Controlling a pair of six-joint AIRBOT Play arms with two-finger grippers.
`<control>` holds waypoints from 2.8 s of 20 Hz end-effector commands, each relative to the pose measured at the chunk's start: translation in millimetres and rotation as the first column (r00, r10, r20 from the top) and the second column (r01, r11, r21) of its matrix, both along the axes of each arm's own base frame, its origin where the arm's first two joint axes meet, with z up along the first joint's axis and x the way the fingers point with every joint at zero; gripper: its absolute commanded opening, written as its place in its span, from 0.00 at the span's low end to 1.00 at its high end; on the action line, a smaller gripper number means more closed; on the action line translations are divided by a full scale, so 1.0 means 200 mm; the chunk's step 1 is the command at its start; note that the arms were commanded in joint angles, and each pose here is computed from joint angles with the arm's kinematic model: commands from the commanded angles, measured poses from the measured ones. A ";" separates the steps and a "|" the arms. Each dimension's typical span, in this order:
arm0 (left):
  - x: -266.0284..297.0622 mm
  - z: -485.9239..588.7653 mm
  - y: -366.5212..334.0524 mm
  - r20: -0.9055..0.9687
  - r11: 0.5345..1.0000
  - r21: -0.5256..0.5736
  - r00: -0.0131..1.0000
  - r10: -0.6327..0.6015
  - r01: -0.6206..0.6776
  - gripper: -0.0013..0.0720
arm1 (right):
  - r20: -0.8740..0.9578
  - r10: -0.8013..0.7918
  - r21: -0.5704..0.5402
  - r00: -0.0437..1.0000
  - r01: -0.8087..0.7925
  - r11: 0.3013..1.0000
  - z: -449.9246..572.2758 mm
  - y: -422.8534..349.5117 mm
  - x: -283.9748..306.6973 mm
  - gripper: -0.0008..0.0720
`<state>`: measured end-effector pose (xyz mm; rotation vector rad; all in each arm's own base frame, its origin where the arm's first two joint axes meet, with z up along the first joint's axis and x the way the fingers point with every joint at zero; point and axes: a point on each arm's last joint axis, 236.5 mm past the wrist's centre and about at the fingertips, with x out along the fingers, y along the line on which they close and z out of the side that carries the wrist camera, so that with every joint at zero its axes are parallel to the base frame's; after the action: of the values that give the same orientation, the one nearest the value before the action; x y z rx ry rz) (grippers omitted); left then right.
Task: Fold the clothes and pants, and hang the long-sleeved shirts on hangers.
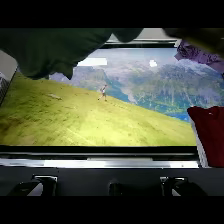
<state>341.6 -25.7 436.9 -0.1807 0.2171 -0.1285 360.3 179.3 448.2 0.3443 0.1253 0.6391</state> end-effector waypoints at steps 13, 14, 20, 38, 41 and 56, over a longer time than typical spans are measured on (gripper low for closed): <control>0.20 -0.90 -0.04 -0.492 0.996 -0.089 0.869 -0.054 0.011 0.04 | -0.331 -0.131 -0.199 0.934 0.067 0.978 -0.71 -0.03 0.50 0.06; 0.28 -1.16 -0.05 -0.588 0.993 -0.116 0.805 -0.073 0.006 0.04 | -0.427 -0.138 -0.207 0.894 0.051 0.977 -0.93 -0.01 0.60 0.06; 0.41 -2.41 -0.06 -0.896 0.980 -0.164 0.432 -0.101 -0.111 0.04 | -0.791 -0.167 -0.194 0.588 0.018 0.981 -2.00 0.09 0.87 0.06; -0.28 -2.20 0.35 -0.882 0.938 -0.183 0.471 -0.025 -0.293 1.00 | -0.819 -0.146 -0.200 0.555 -0.038 0.979 -1.95 0.10 0.76 0.06; -0.62 -2.52 0.13 -0.930 0.886 -0.279 0.333 -0.154 -0.371 1.00 | -0.820 -0.154 -0.230 0.552 -0.071 0.971 -1.95 0.09 0.72 0.06; -0.67 -2.64 0.14 -0.901 0.797 -0.383 0.378 -0.212 -0.467 0.84 | -0.825 -0.154 -0.235 0.543 -0.083 0.968 -1.96 0.09 0.70 0.06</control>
<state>206.5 0.9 -89.4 -0.9154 1.3590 0.1141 499.6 196.5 54.6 0.3860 1.1480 0.3521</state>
